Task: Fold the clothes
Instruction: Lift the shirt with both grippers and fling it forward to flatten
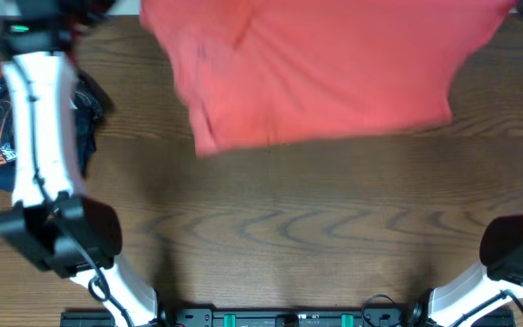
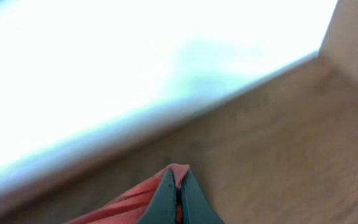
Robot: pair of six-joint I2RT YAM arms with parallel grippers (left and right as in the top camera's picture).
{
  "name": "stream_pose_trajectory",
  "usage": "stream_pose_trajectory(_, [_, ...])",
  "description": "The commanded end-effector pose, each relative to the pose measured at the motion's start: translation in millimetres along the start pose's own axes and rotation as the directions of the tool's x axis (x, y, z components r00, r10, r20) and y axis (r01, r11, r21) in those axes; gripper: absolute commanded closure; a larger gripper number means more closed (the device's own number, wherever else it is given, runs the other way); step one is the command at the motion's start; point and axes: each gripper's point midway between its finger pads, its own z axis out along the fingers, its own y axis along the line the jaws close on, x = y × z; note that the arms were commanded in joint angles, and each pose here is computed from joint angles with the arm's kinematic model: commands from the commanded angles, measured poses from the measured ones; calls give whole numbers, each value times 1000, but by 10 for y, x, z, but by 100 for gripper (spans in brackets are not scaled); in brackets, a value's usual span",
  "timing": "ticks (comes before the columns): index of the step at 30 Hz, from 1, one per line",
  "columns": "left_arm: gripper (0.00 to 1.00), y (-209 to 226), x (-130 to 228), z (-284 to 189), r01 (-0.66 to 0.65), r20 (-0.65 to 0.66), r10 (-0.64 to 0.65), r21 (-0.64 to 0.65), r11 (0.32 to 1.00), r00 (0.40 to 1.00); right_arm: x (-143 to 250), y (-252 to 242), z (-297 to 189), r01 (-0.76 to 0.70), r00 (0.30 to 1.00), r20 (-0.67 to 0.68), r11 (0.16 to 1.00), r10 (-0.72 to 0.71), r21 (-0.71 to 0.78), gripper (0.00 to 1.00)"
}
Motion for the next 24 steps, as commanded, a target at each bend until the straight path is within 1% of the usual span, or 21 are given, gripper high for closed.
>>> stream_pose_trajectory(1, [94, -852, -38, -614, -98, -47, 114, 251, 963, 992, -381, -126, -400, -8, 996, 91, 999, 3, 54, 99])
stream_pose_trajectory(3, [94, -861, 242, -652, -51, -163, 97, 271, 961, 982, -218, -168, -391, 12, 1000, 24, 997, -14, 74, 99])
stream_pose_trajectory(4, [94, -819, 453, -653, -25, -240, 89, 259, 966, 967, -95, -202, -365, 23, 1000, -23, 996, -21, 86, 99])
stream_pose_trajectory(5, [94, -746, 651, -650, -9, -305, 80, 229, 973, 949, 74, -250, -334, 31, 996, -86, 994, -22, 103, 99])
stream_pose_trajectory(7, [94, -509, 1149, -648, 0, -456, 57, 123, 992, 888, 413, -391, -285, 41, 978, -208, 986, -7, 159, 99])
stream_pose_trajectory(10, [94, -49, 1934, -788, -82, -688, 4, -80, 993, 726, 951, -624, -260, 77, 921, -388, 966, 26, 247, 99])
stream_pose_trajectory(12, [94, 179, 2395, -929, -145, -810, -27, -138, 980, 585, 1344, -754, -264, 100, 861, -505, 955, 57, 279, 99])
stream_pose_trajectory(13, [94, 240, 2574, -971, -150, -848, -42, -141, 979, 528, 1557, -837, -282, 116, 824, -562, 947, 77, 300, 99])
stream_pose_trajectory(14, [94, 307, 2762, -998, -139, -878, -72, -155, 978, 474, 1731, -914, -305, 136, 791, -605, 937, 92, 321, 99])
stream_pose_trajectory(17, [94, 566, 3166, -1077, -133, -919, -157, -217, 967, 360, 2217, -1169, -395, 200, 700, -698, 897, 151, 394, 99])
stream_pose_trajectory(19, [94, 780, 3445, -1188, -132, -932, -230, -275, 952, 280, 2504, -1403, -513, 262, 643, -738, 847, 204, 462, 99])
stream_pose_trajectory(22, [94, 1116, 3804, -1396, -154, -928, -325, -353, 923, 182, 2804, -1731, -716, 340, 586, -759, 764, 285, 549, 99])
stream_pose_trajectory(24, [94, 1290, 4004, -1548, -154, -911, -391, -409, 900, 132, 2975, -1874, -815, 338, 559, -751, 730, 351, 593, 99])
